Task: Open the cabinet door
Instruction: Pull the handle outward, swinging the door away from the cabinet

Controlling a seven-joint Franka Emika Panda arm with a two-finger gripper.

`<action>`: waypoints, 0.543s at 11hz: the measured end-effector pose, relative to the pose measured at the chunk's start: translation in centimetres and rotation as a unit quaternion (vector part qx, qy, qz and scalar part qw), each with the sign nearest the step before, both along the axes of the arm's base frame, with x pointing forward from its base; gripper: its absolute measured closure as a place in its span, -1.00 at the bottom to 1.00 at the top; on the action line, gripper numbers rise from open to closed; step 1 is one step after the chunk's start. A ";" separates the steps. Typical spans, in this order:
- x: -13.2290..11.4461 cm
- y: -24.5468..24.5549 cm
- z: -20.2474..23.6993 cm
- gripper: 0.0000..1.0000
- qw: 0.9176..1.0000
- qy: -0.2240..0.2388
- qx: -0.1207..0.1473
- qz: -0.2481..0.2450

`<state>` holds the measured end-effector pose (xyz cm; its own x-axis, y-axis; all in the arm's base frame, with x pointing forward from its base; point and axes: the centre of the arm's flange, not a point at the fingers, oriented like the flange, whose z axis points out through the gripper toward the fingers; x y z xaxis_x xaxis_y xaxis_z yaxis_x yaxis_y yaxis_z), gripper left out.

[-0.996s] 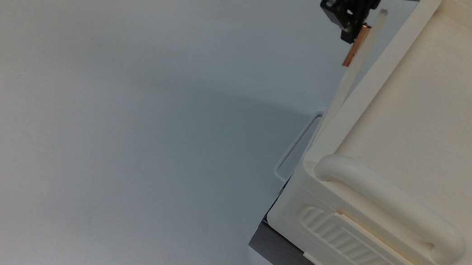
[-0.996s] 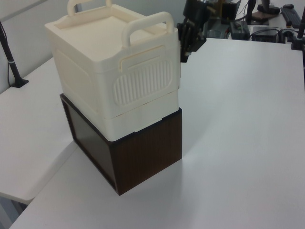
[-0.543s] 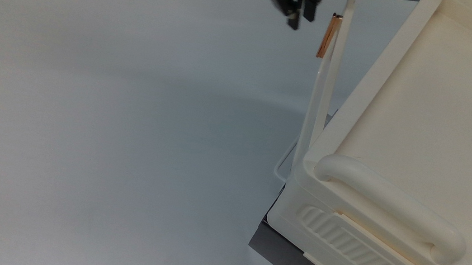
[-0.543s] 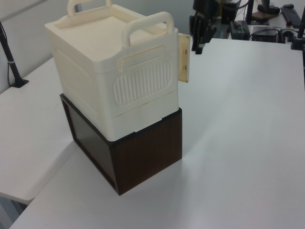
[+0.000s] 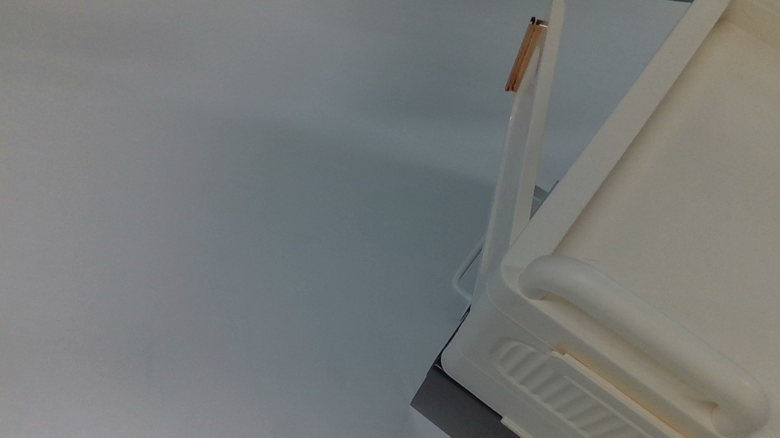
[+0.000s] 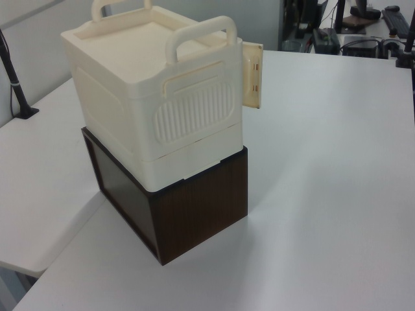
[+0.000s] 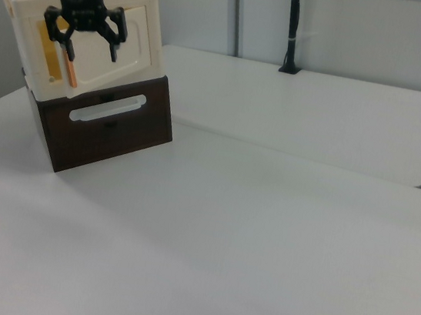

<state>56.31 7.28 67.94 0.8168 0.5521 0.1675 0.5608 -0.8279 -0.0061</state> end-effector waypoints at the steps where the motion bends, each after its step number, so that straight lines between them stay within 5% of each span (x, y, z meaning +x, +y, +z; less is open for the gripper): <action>1: -0.4 0.4 0.6 -0.76 1.000 -0.004 0.006 -0.003; 6: -2.7 9.2 6.0 -0.77 0.995 -0.062 0.080 -0.001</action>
